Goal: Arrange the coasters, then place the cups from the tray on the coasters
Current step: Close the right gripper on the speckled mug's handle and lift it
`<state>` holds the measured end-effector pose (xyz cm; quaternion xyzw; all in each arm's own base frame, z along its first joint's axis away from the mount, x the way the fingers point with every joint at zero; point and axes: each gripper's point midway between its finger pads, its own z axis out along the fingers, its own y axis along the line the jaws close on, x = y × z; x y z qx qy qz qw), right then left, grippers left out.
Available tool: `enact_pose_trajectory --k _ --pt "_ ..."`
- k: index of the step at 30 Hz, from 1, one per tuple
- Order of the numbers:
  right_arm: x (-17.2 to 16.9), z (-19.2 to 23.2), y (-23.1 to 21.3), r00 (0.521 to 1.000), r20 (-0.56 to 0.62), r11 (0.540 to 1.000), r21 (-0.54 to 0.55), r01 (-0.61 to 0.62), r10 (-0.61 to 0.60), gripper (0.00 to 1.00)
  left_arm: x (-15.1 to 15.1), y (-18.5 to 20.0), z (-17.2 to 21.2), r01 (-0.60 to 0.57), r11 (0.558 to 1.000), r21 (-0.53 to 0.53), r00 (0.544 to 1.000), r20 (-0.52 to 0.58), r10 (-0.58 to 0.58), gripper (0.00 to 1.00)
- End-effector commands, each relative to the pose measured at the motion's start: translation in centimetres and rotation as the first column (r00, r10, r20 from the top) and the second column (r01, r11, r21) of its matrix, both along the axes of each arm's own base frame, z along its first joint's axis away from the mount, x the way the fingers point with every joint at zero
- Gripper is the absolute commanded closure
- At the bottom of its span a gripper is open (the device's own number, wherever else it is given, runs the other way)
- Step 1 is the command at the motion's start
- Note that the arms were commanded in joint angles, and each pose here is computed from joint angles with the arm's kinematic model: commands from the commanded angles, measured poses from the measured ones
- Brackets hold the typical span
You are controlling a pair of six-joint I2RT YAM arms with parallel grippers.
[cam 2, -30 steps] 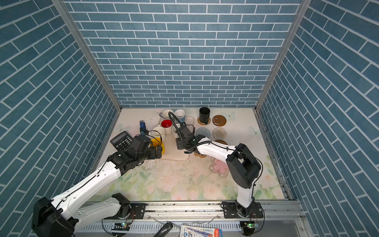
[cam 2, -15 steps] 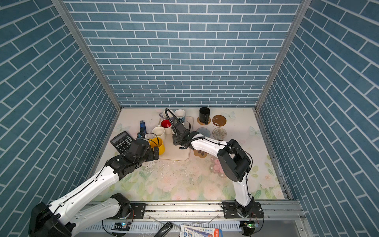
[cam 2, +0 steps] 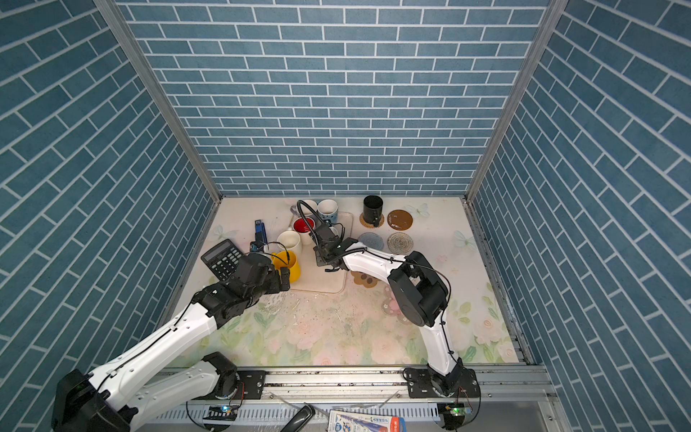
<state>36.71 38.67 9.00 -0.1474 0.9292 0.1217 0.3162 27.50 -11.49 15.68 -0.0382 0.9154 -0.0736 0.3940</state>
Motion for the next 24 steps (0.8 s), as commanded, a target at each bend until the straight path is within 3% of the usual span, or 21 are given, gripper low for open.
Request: enact_pose_trajectory --k 1,3,6,13,24 --pt "0.6 0.3 -0.2 1.000 0.010 1.000 -0.024 0.018 -0.018 0.79 0.0 0.4 -0.2 -0.015 1.000 0.003 1.000 0.005 0.015 0.01" --pt "0.6 0.1 -0.3 1.000 0.003 1.000 -0.026 0.014 -0.013 0.84 0.0 0.4 -0.1 -0.016 1.000 0.003 1.000 0.006 0.016 0.01" --pt "0.4 0.0 -0.2 1.000 -0.005 1.000 -0.028 -0.006 0.006 1.00 0.0 0.3 -0.2 -0.010 1.000 0.000 1.000 0.004 0.010 0.01" --pt "0.2 1.1 0.0 0.999 0.005 0.998 -0.017 -0.053 0.053 1.00 0.3 0.1 0.2 -0.002 1.000 0.005 1.000 0.013 0.002 0.01" --pt "-0.1 6.2 0.6 0.987 0.092 0.990 0.040 -0.136 0.132 1.00 -1.0 0.7 1.2 0.002 1.000 -0.021 1.000 0.027 -0.001 0.01"
